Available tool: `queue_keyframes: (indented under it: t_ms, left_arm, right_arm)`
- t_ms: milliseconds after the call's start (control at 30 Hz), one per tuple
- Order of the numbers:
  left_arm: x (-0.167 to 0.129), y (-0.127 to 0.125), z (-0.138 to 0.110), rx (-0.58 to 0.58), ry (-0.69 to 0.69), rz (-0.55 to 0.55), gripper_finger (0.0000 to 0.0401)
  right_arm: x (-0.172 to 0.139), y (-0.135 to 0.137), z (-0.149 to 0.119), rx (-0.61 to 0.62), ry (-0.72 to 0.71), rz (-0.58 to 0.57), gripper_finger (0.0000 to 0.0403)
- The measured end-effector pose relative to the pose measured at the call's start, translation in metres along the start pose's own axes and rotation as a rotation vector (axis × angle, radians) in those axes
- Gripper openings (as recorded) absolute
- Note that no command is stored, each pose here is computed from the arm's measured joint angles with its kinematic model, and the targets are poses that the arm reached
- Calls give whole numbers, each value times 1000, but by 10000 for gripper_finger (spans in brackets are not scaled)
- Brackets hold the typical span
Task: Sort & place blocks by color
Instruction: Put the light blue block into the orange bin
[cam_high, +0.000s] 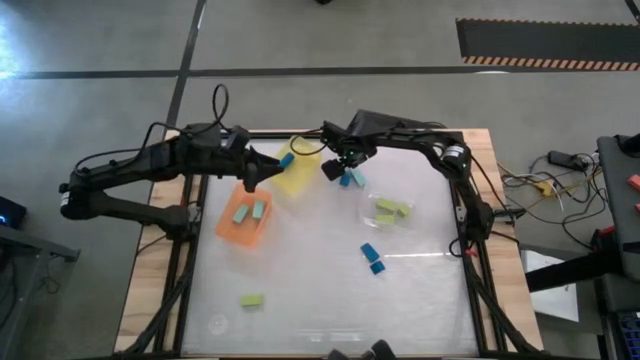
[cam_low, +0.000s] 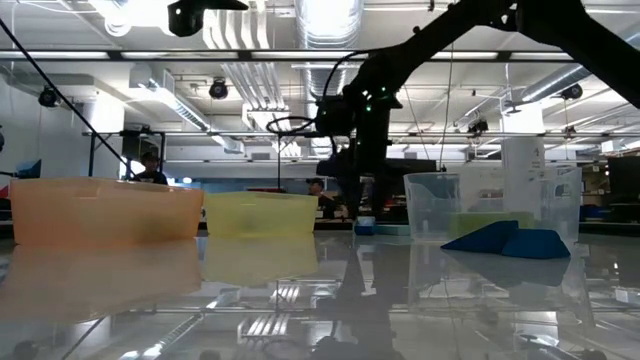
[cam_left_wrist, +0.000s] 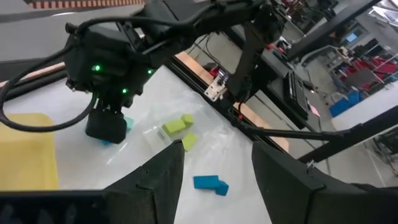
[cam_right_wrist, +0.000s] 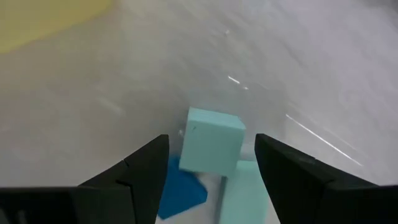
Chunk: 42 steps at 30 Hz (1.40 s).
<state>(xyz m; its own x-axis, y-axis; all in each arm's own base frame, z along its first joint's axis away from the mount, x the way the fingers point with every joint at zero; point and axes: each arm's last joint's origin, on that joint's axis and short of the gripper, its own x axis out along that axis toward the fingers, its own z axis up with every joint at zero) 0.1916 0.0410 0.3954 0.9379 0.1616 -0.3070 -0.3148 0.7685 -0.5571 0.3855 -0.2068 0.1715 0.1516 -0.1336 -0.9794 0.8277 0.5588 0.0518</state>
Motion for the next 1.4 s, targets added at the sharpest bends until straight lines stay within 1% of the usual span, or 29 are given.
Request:
queue_keyframes:
  t_ms: [167,267,567,733,833,933,1067,1267,1400]
  left_arm:
    - [0,1,1,-1,-8,10,173]
    - [0,1,1,-1,-16,24,173]
    - [4,2,0,-2,-14,39,173]
    - [4,2,0,-3,-13,41,173]
    - [4,2,0,-3,-14,41,173]
    - [5,3,0,-2,-13,42,173]
    - [7,2,1,18,-22,37,173]
    - [12,0,5,72,-59,14,173]
    - [15,-2,7,124,-80,2,173]
  right_arm:
    - [6,1,1,-1,3,-2,226]
    - [6,1,1,0,2,-1,213]
    - [5,1,1,-2,0,2,121]
    - [4,0,0,-17,4,1,120]
    - [-4,-1,1,-15,-8,8,120]
    - [-20,-2,1,-16,-38,23,123]
    - [-49,-5,-1,-24,-84,46,123]
    - [-114,-11,-9,-36,-209,154,123]
    - [-162,-16,-21,-105,-318,252,123]
